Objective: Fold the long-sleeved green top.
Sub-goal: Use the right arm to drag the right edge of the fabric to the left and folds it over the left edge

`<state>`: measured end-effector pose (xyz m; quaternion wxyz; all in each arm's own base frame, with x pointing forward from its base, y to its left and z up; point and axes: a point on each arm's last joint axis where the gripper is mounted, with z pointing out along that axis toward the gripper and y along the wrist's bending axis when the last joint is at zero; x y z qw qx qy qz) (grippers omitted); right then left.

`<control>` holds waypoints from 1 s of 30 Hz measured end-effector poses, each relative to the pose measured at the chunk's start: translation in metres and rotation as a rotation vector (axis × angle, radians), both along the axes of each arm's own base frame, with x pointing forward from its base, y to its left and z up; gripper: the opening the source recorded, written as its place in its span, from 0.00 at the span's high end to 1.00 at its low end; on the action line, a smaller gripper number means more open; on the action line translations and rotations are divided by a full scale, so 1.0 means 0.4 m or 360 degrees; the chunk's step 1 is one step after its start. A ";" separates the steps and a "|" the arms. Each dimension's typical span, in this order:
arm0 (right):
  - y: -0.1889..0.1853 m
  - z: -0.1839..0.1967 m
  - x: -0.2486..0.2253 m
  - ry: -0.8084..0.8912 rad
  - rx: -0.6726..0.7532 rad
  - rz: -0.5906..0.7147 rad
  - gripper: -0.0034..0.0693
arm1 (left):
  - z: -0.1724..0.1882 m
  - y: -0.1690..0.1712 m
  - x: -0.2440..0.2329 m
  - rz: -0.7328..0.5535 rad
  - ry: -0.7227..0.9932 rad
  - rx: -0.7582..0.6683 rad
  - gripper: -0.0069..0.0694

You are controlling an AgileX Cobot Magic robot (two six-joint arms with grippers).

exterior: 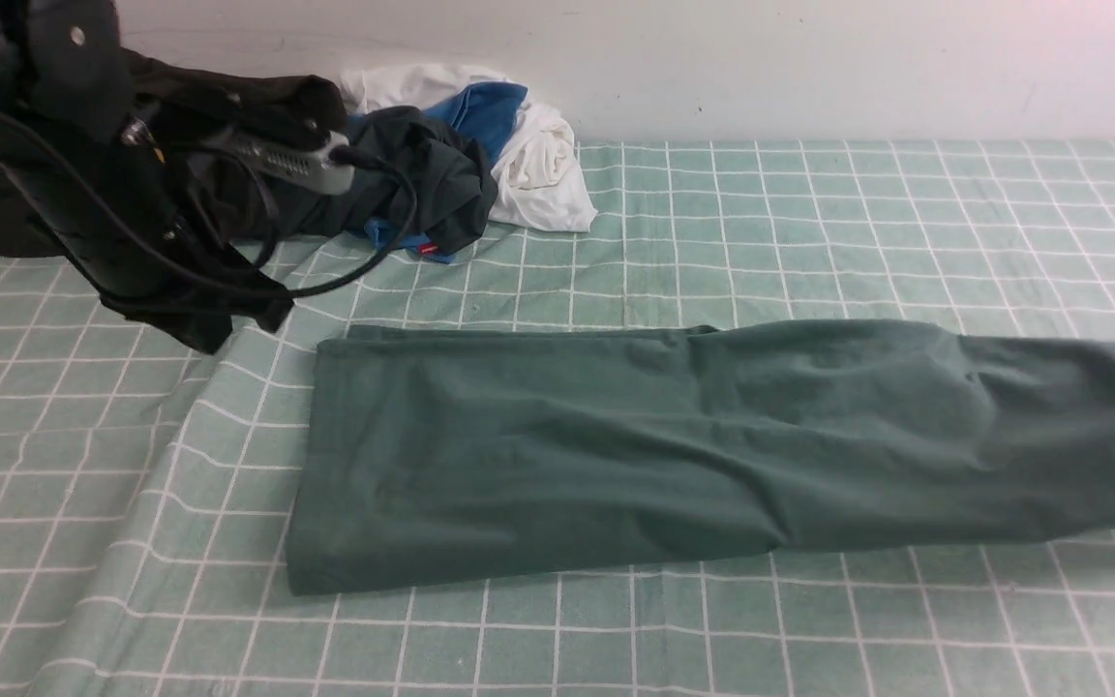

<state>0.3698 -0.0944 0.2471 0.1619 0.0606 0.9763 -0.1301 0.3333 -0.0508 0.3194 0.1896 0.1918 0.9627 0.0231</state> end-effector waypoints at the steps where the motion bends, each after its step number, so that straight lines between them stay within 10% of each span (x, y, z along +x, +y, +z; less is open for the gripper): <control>1: 0.009 0.038 0.004 -0.0045 -0.0004 0.0013 0.90 | 0.027 0.004 -0.018 0.0000 -0.0041 0.0000 0.91; 8: 0.260 0.222 0.016 -0.0226 0.0173 0.0495 0.90 | 0.139 0.020 -0.114 0.0013 -0.0196 -0.0022 0.91; 17: 0.825 0.241 -0.050 -0.0378 0.0711 0.1329 0.90 | 0.237 0.041 -0.241 0.0020 -0.0321 -0.0044 0.91; 26: 1.070 0.040 -0.038 -0.0290 0.0925 0.1420 0.85 | 0.270 0.049 -0.287 0.0021 -0.0396 -0.0056 0.91; 30: 1.077 0.048 -0.022 -0.0201 0.0938 0.1448 0.58 | 0.269 0.047 -0.287 0.0018 -0.0391 -0.0070 0.91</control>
